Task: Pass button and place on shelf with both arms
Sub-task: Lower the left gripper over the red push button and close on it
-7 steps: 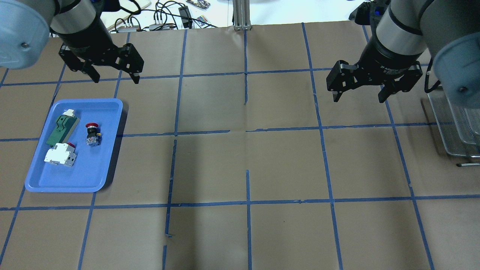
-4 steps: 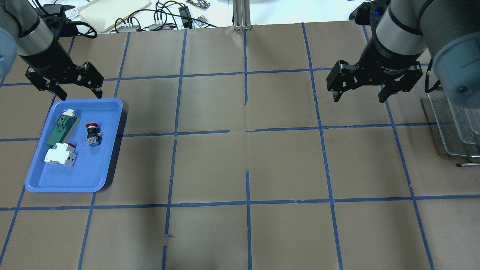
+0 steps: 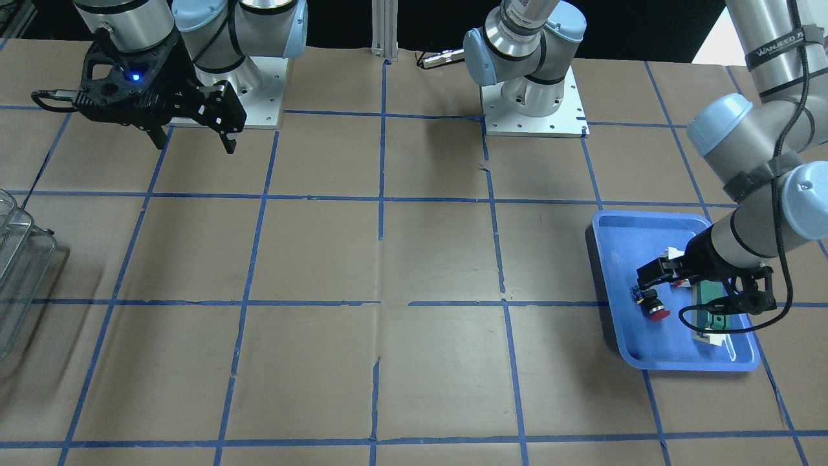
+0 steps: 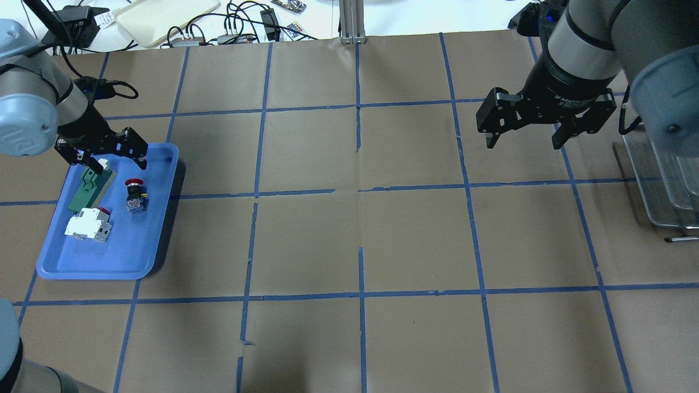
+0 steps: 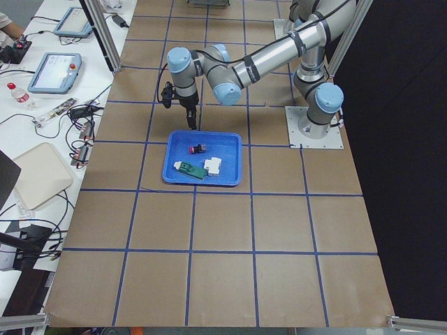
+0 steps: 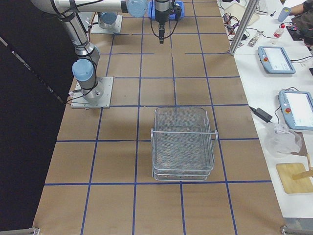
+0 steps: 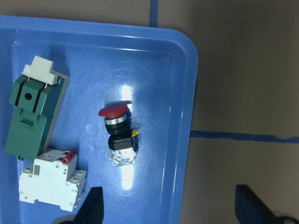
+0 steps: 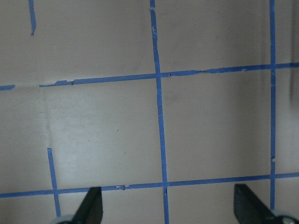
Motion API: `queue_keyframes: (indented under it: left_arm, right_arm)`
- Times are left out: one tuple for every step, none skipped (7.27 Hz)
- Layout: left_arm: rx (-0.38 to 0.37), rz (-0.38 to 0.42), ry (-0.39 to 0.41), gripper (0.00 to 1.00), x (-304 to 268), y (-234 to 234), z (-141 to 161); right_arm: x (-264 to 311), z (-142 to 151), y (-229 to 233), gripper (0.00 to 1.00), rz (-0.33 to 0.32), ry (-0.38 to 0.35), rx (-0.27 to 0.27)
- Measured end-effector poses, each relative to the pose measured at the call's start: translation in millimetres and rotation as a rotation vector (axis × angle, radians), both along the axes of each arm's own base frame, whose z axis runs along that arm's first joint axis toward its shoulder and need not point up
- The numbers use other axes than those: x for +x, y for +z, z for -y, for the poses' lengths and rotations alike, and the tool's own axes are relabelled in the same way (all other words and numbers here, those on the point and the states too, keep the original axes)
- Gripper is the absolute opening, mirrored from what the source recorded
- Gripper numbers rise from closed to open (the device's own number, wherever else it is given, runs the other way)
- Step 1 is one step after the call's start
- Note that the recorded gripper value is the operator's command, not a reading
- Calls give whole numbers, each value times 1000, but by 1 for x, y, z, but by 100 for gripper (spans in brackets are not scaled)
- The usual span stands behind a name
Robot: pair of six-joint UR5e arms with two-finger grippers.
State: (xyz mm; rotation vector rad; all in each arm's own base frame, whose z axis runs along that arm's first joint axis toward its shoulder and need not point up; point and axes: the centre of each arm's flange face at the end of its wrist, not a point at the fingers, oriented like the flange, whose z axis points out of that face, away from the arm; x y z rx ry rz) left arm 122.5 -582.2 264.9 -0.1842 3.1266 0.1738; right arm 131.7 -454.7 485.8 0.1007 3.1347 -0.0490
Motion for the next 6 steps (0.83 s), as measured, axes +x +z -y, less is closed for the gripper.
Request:
queue_keyframes:
  left_arm:
    - [19, -9, 15, 97, 11, -23, 0]
    - [41, -21, 25, 97, 15, -42, -5]
    - [55, -27, 29, 97, 15, -59, -12]
    - [54, -26, 31, 90, 14, -74, -17]
    - [52, -25, 31, 67, 13, -83, -21]
    - [51, -24, 31, 30, 13, -87, -22]
  right_arm:
    - [0, 0, 0, 100, -1, 0, 1]
    - [0, 0, 0, 100, -3, 4, 0]
    - [0, 0, 0, 100, -5, 10, 0]
    - [0, 0, 0, 100, -5, 11, 0]
    - [-1, 0, 0, 100, -6, 13, 0]
    - [-1, 0, 0, 100, -6, 13, 0]
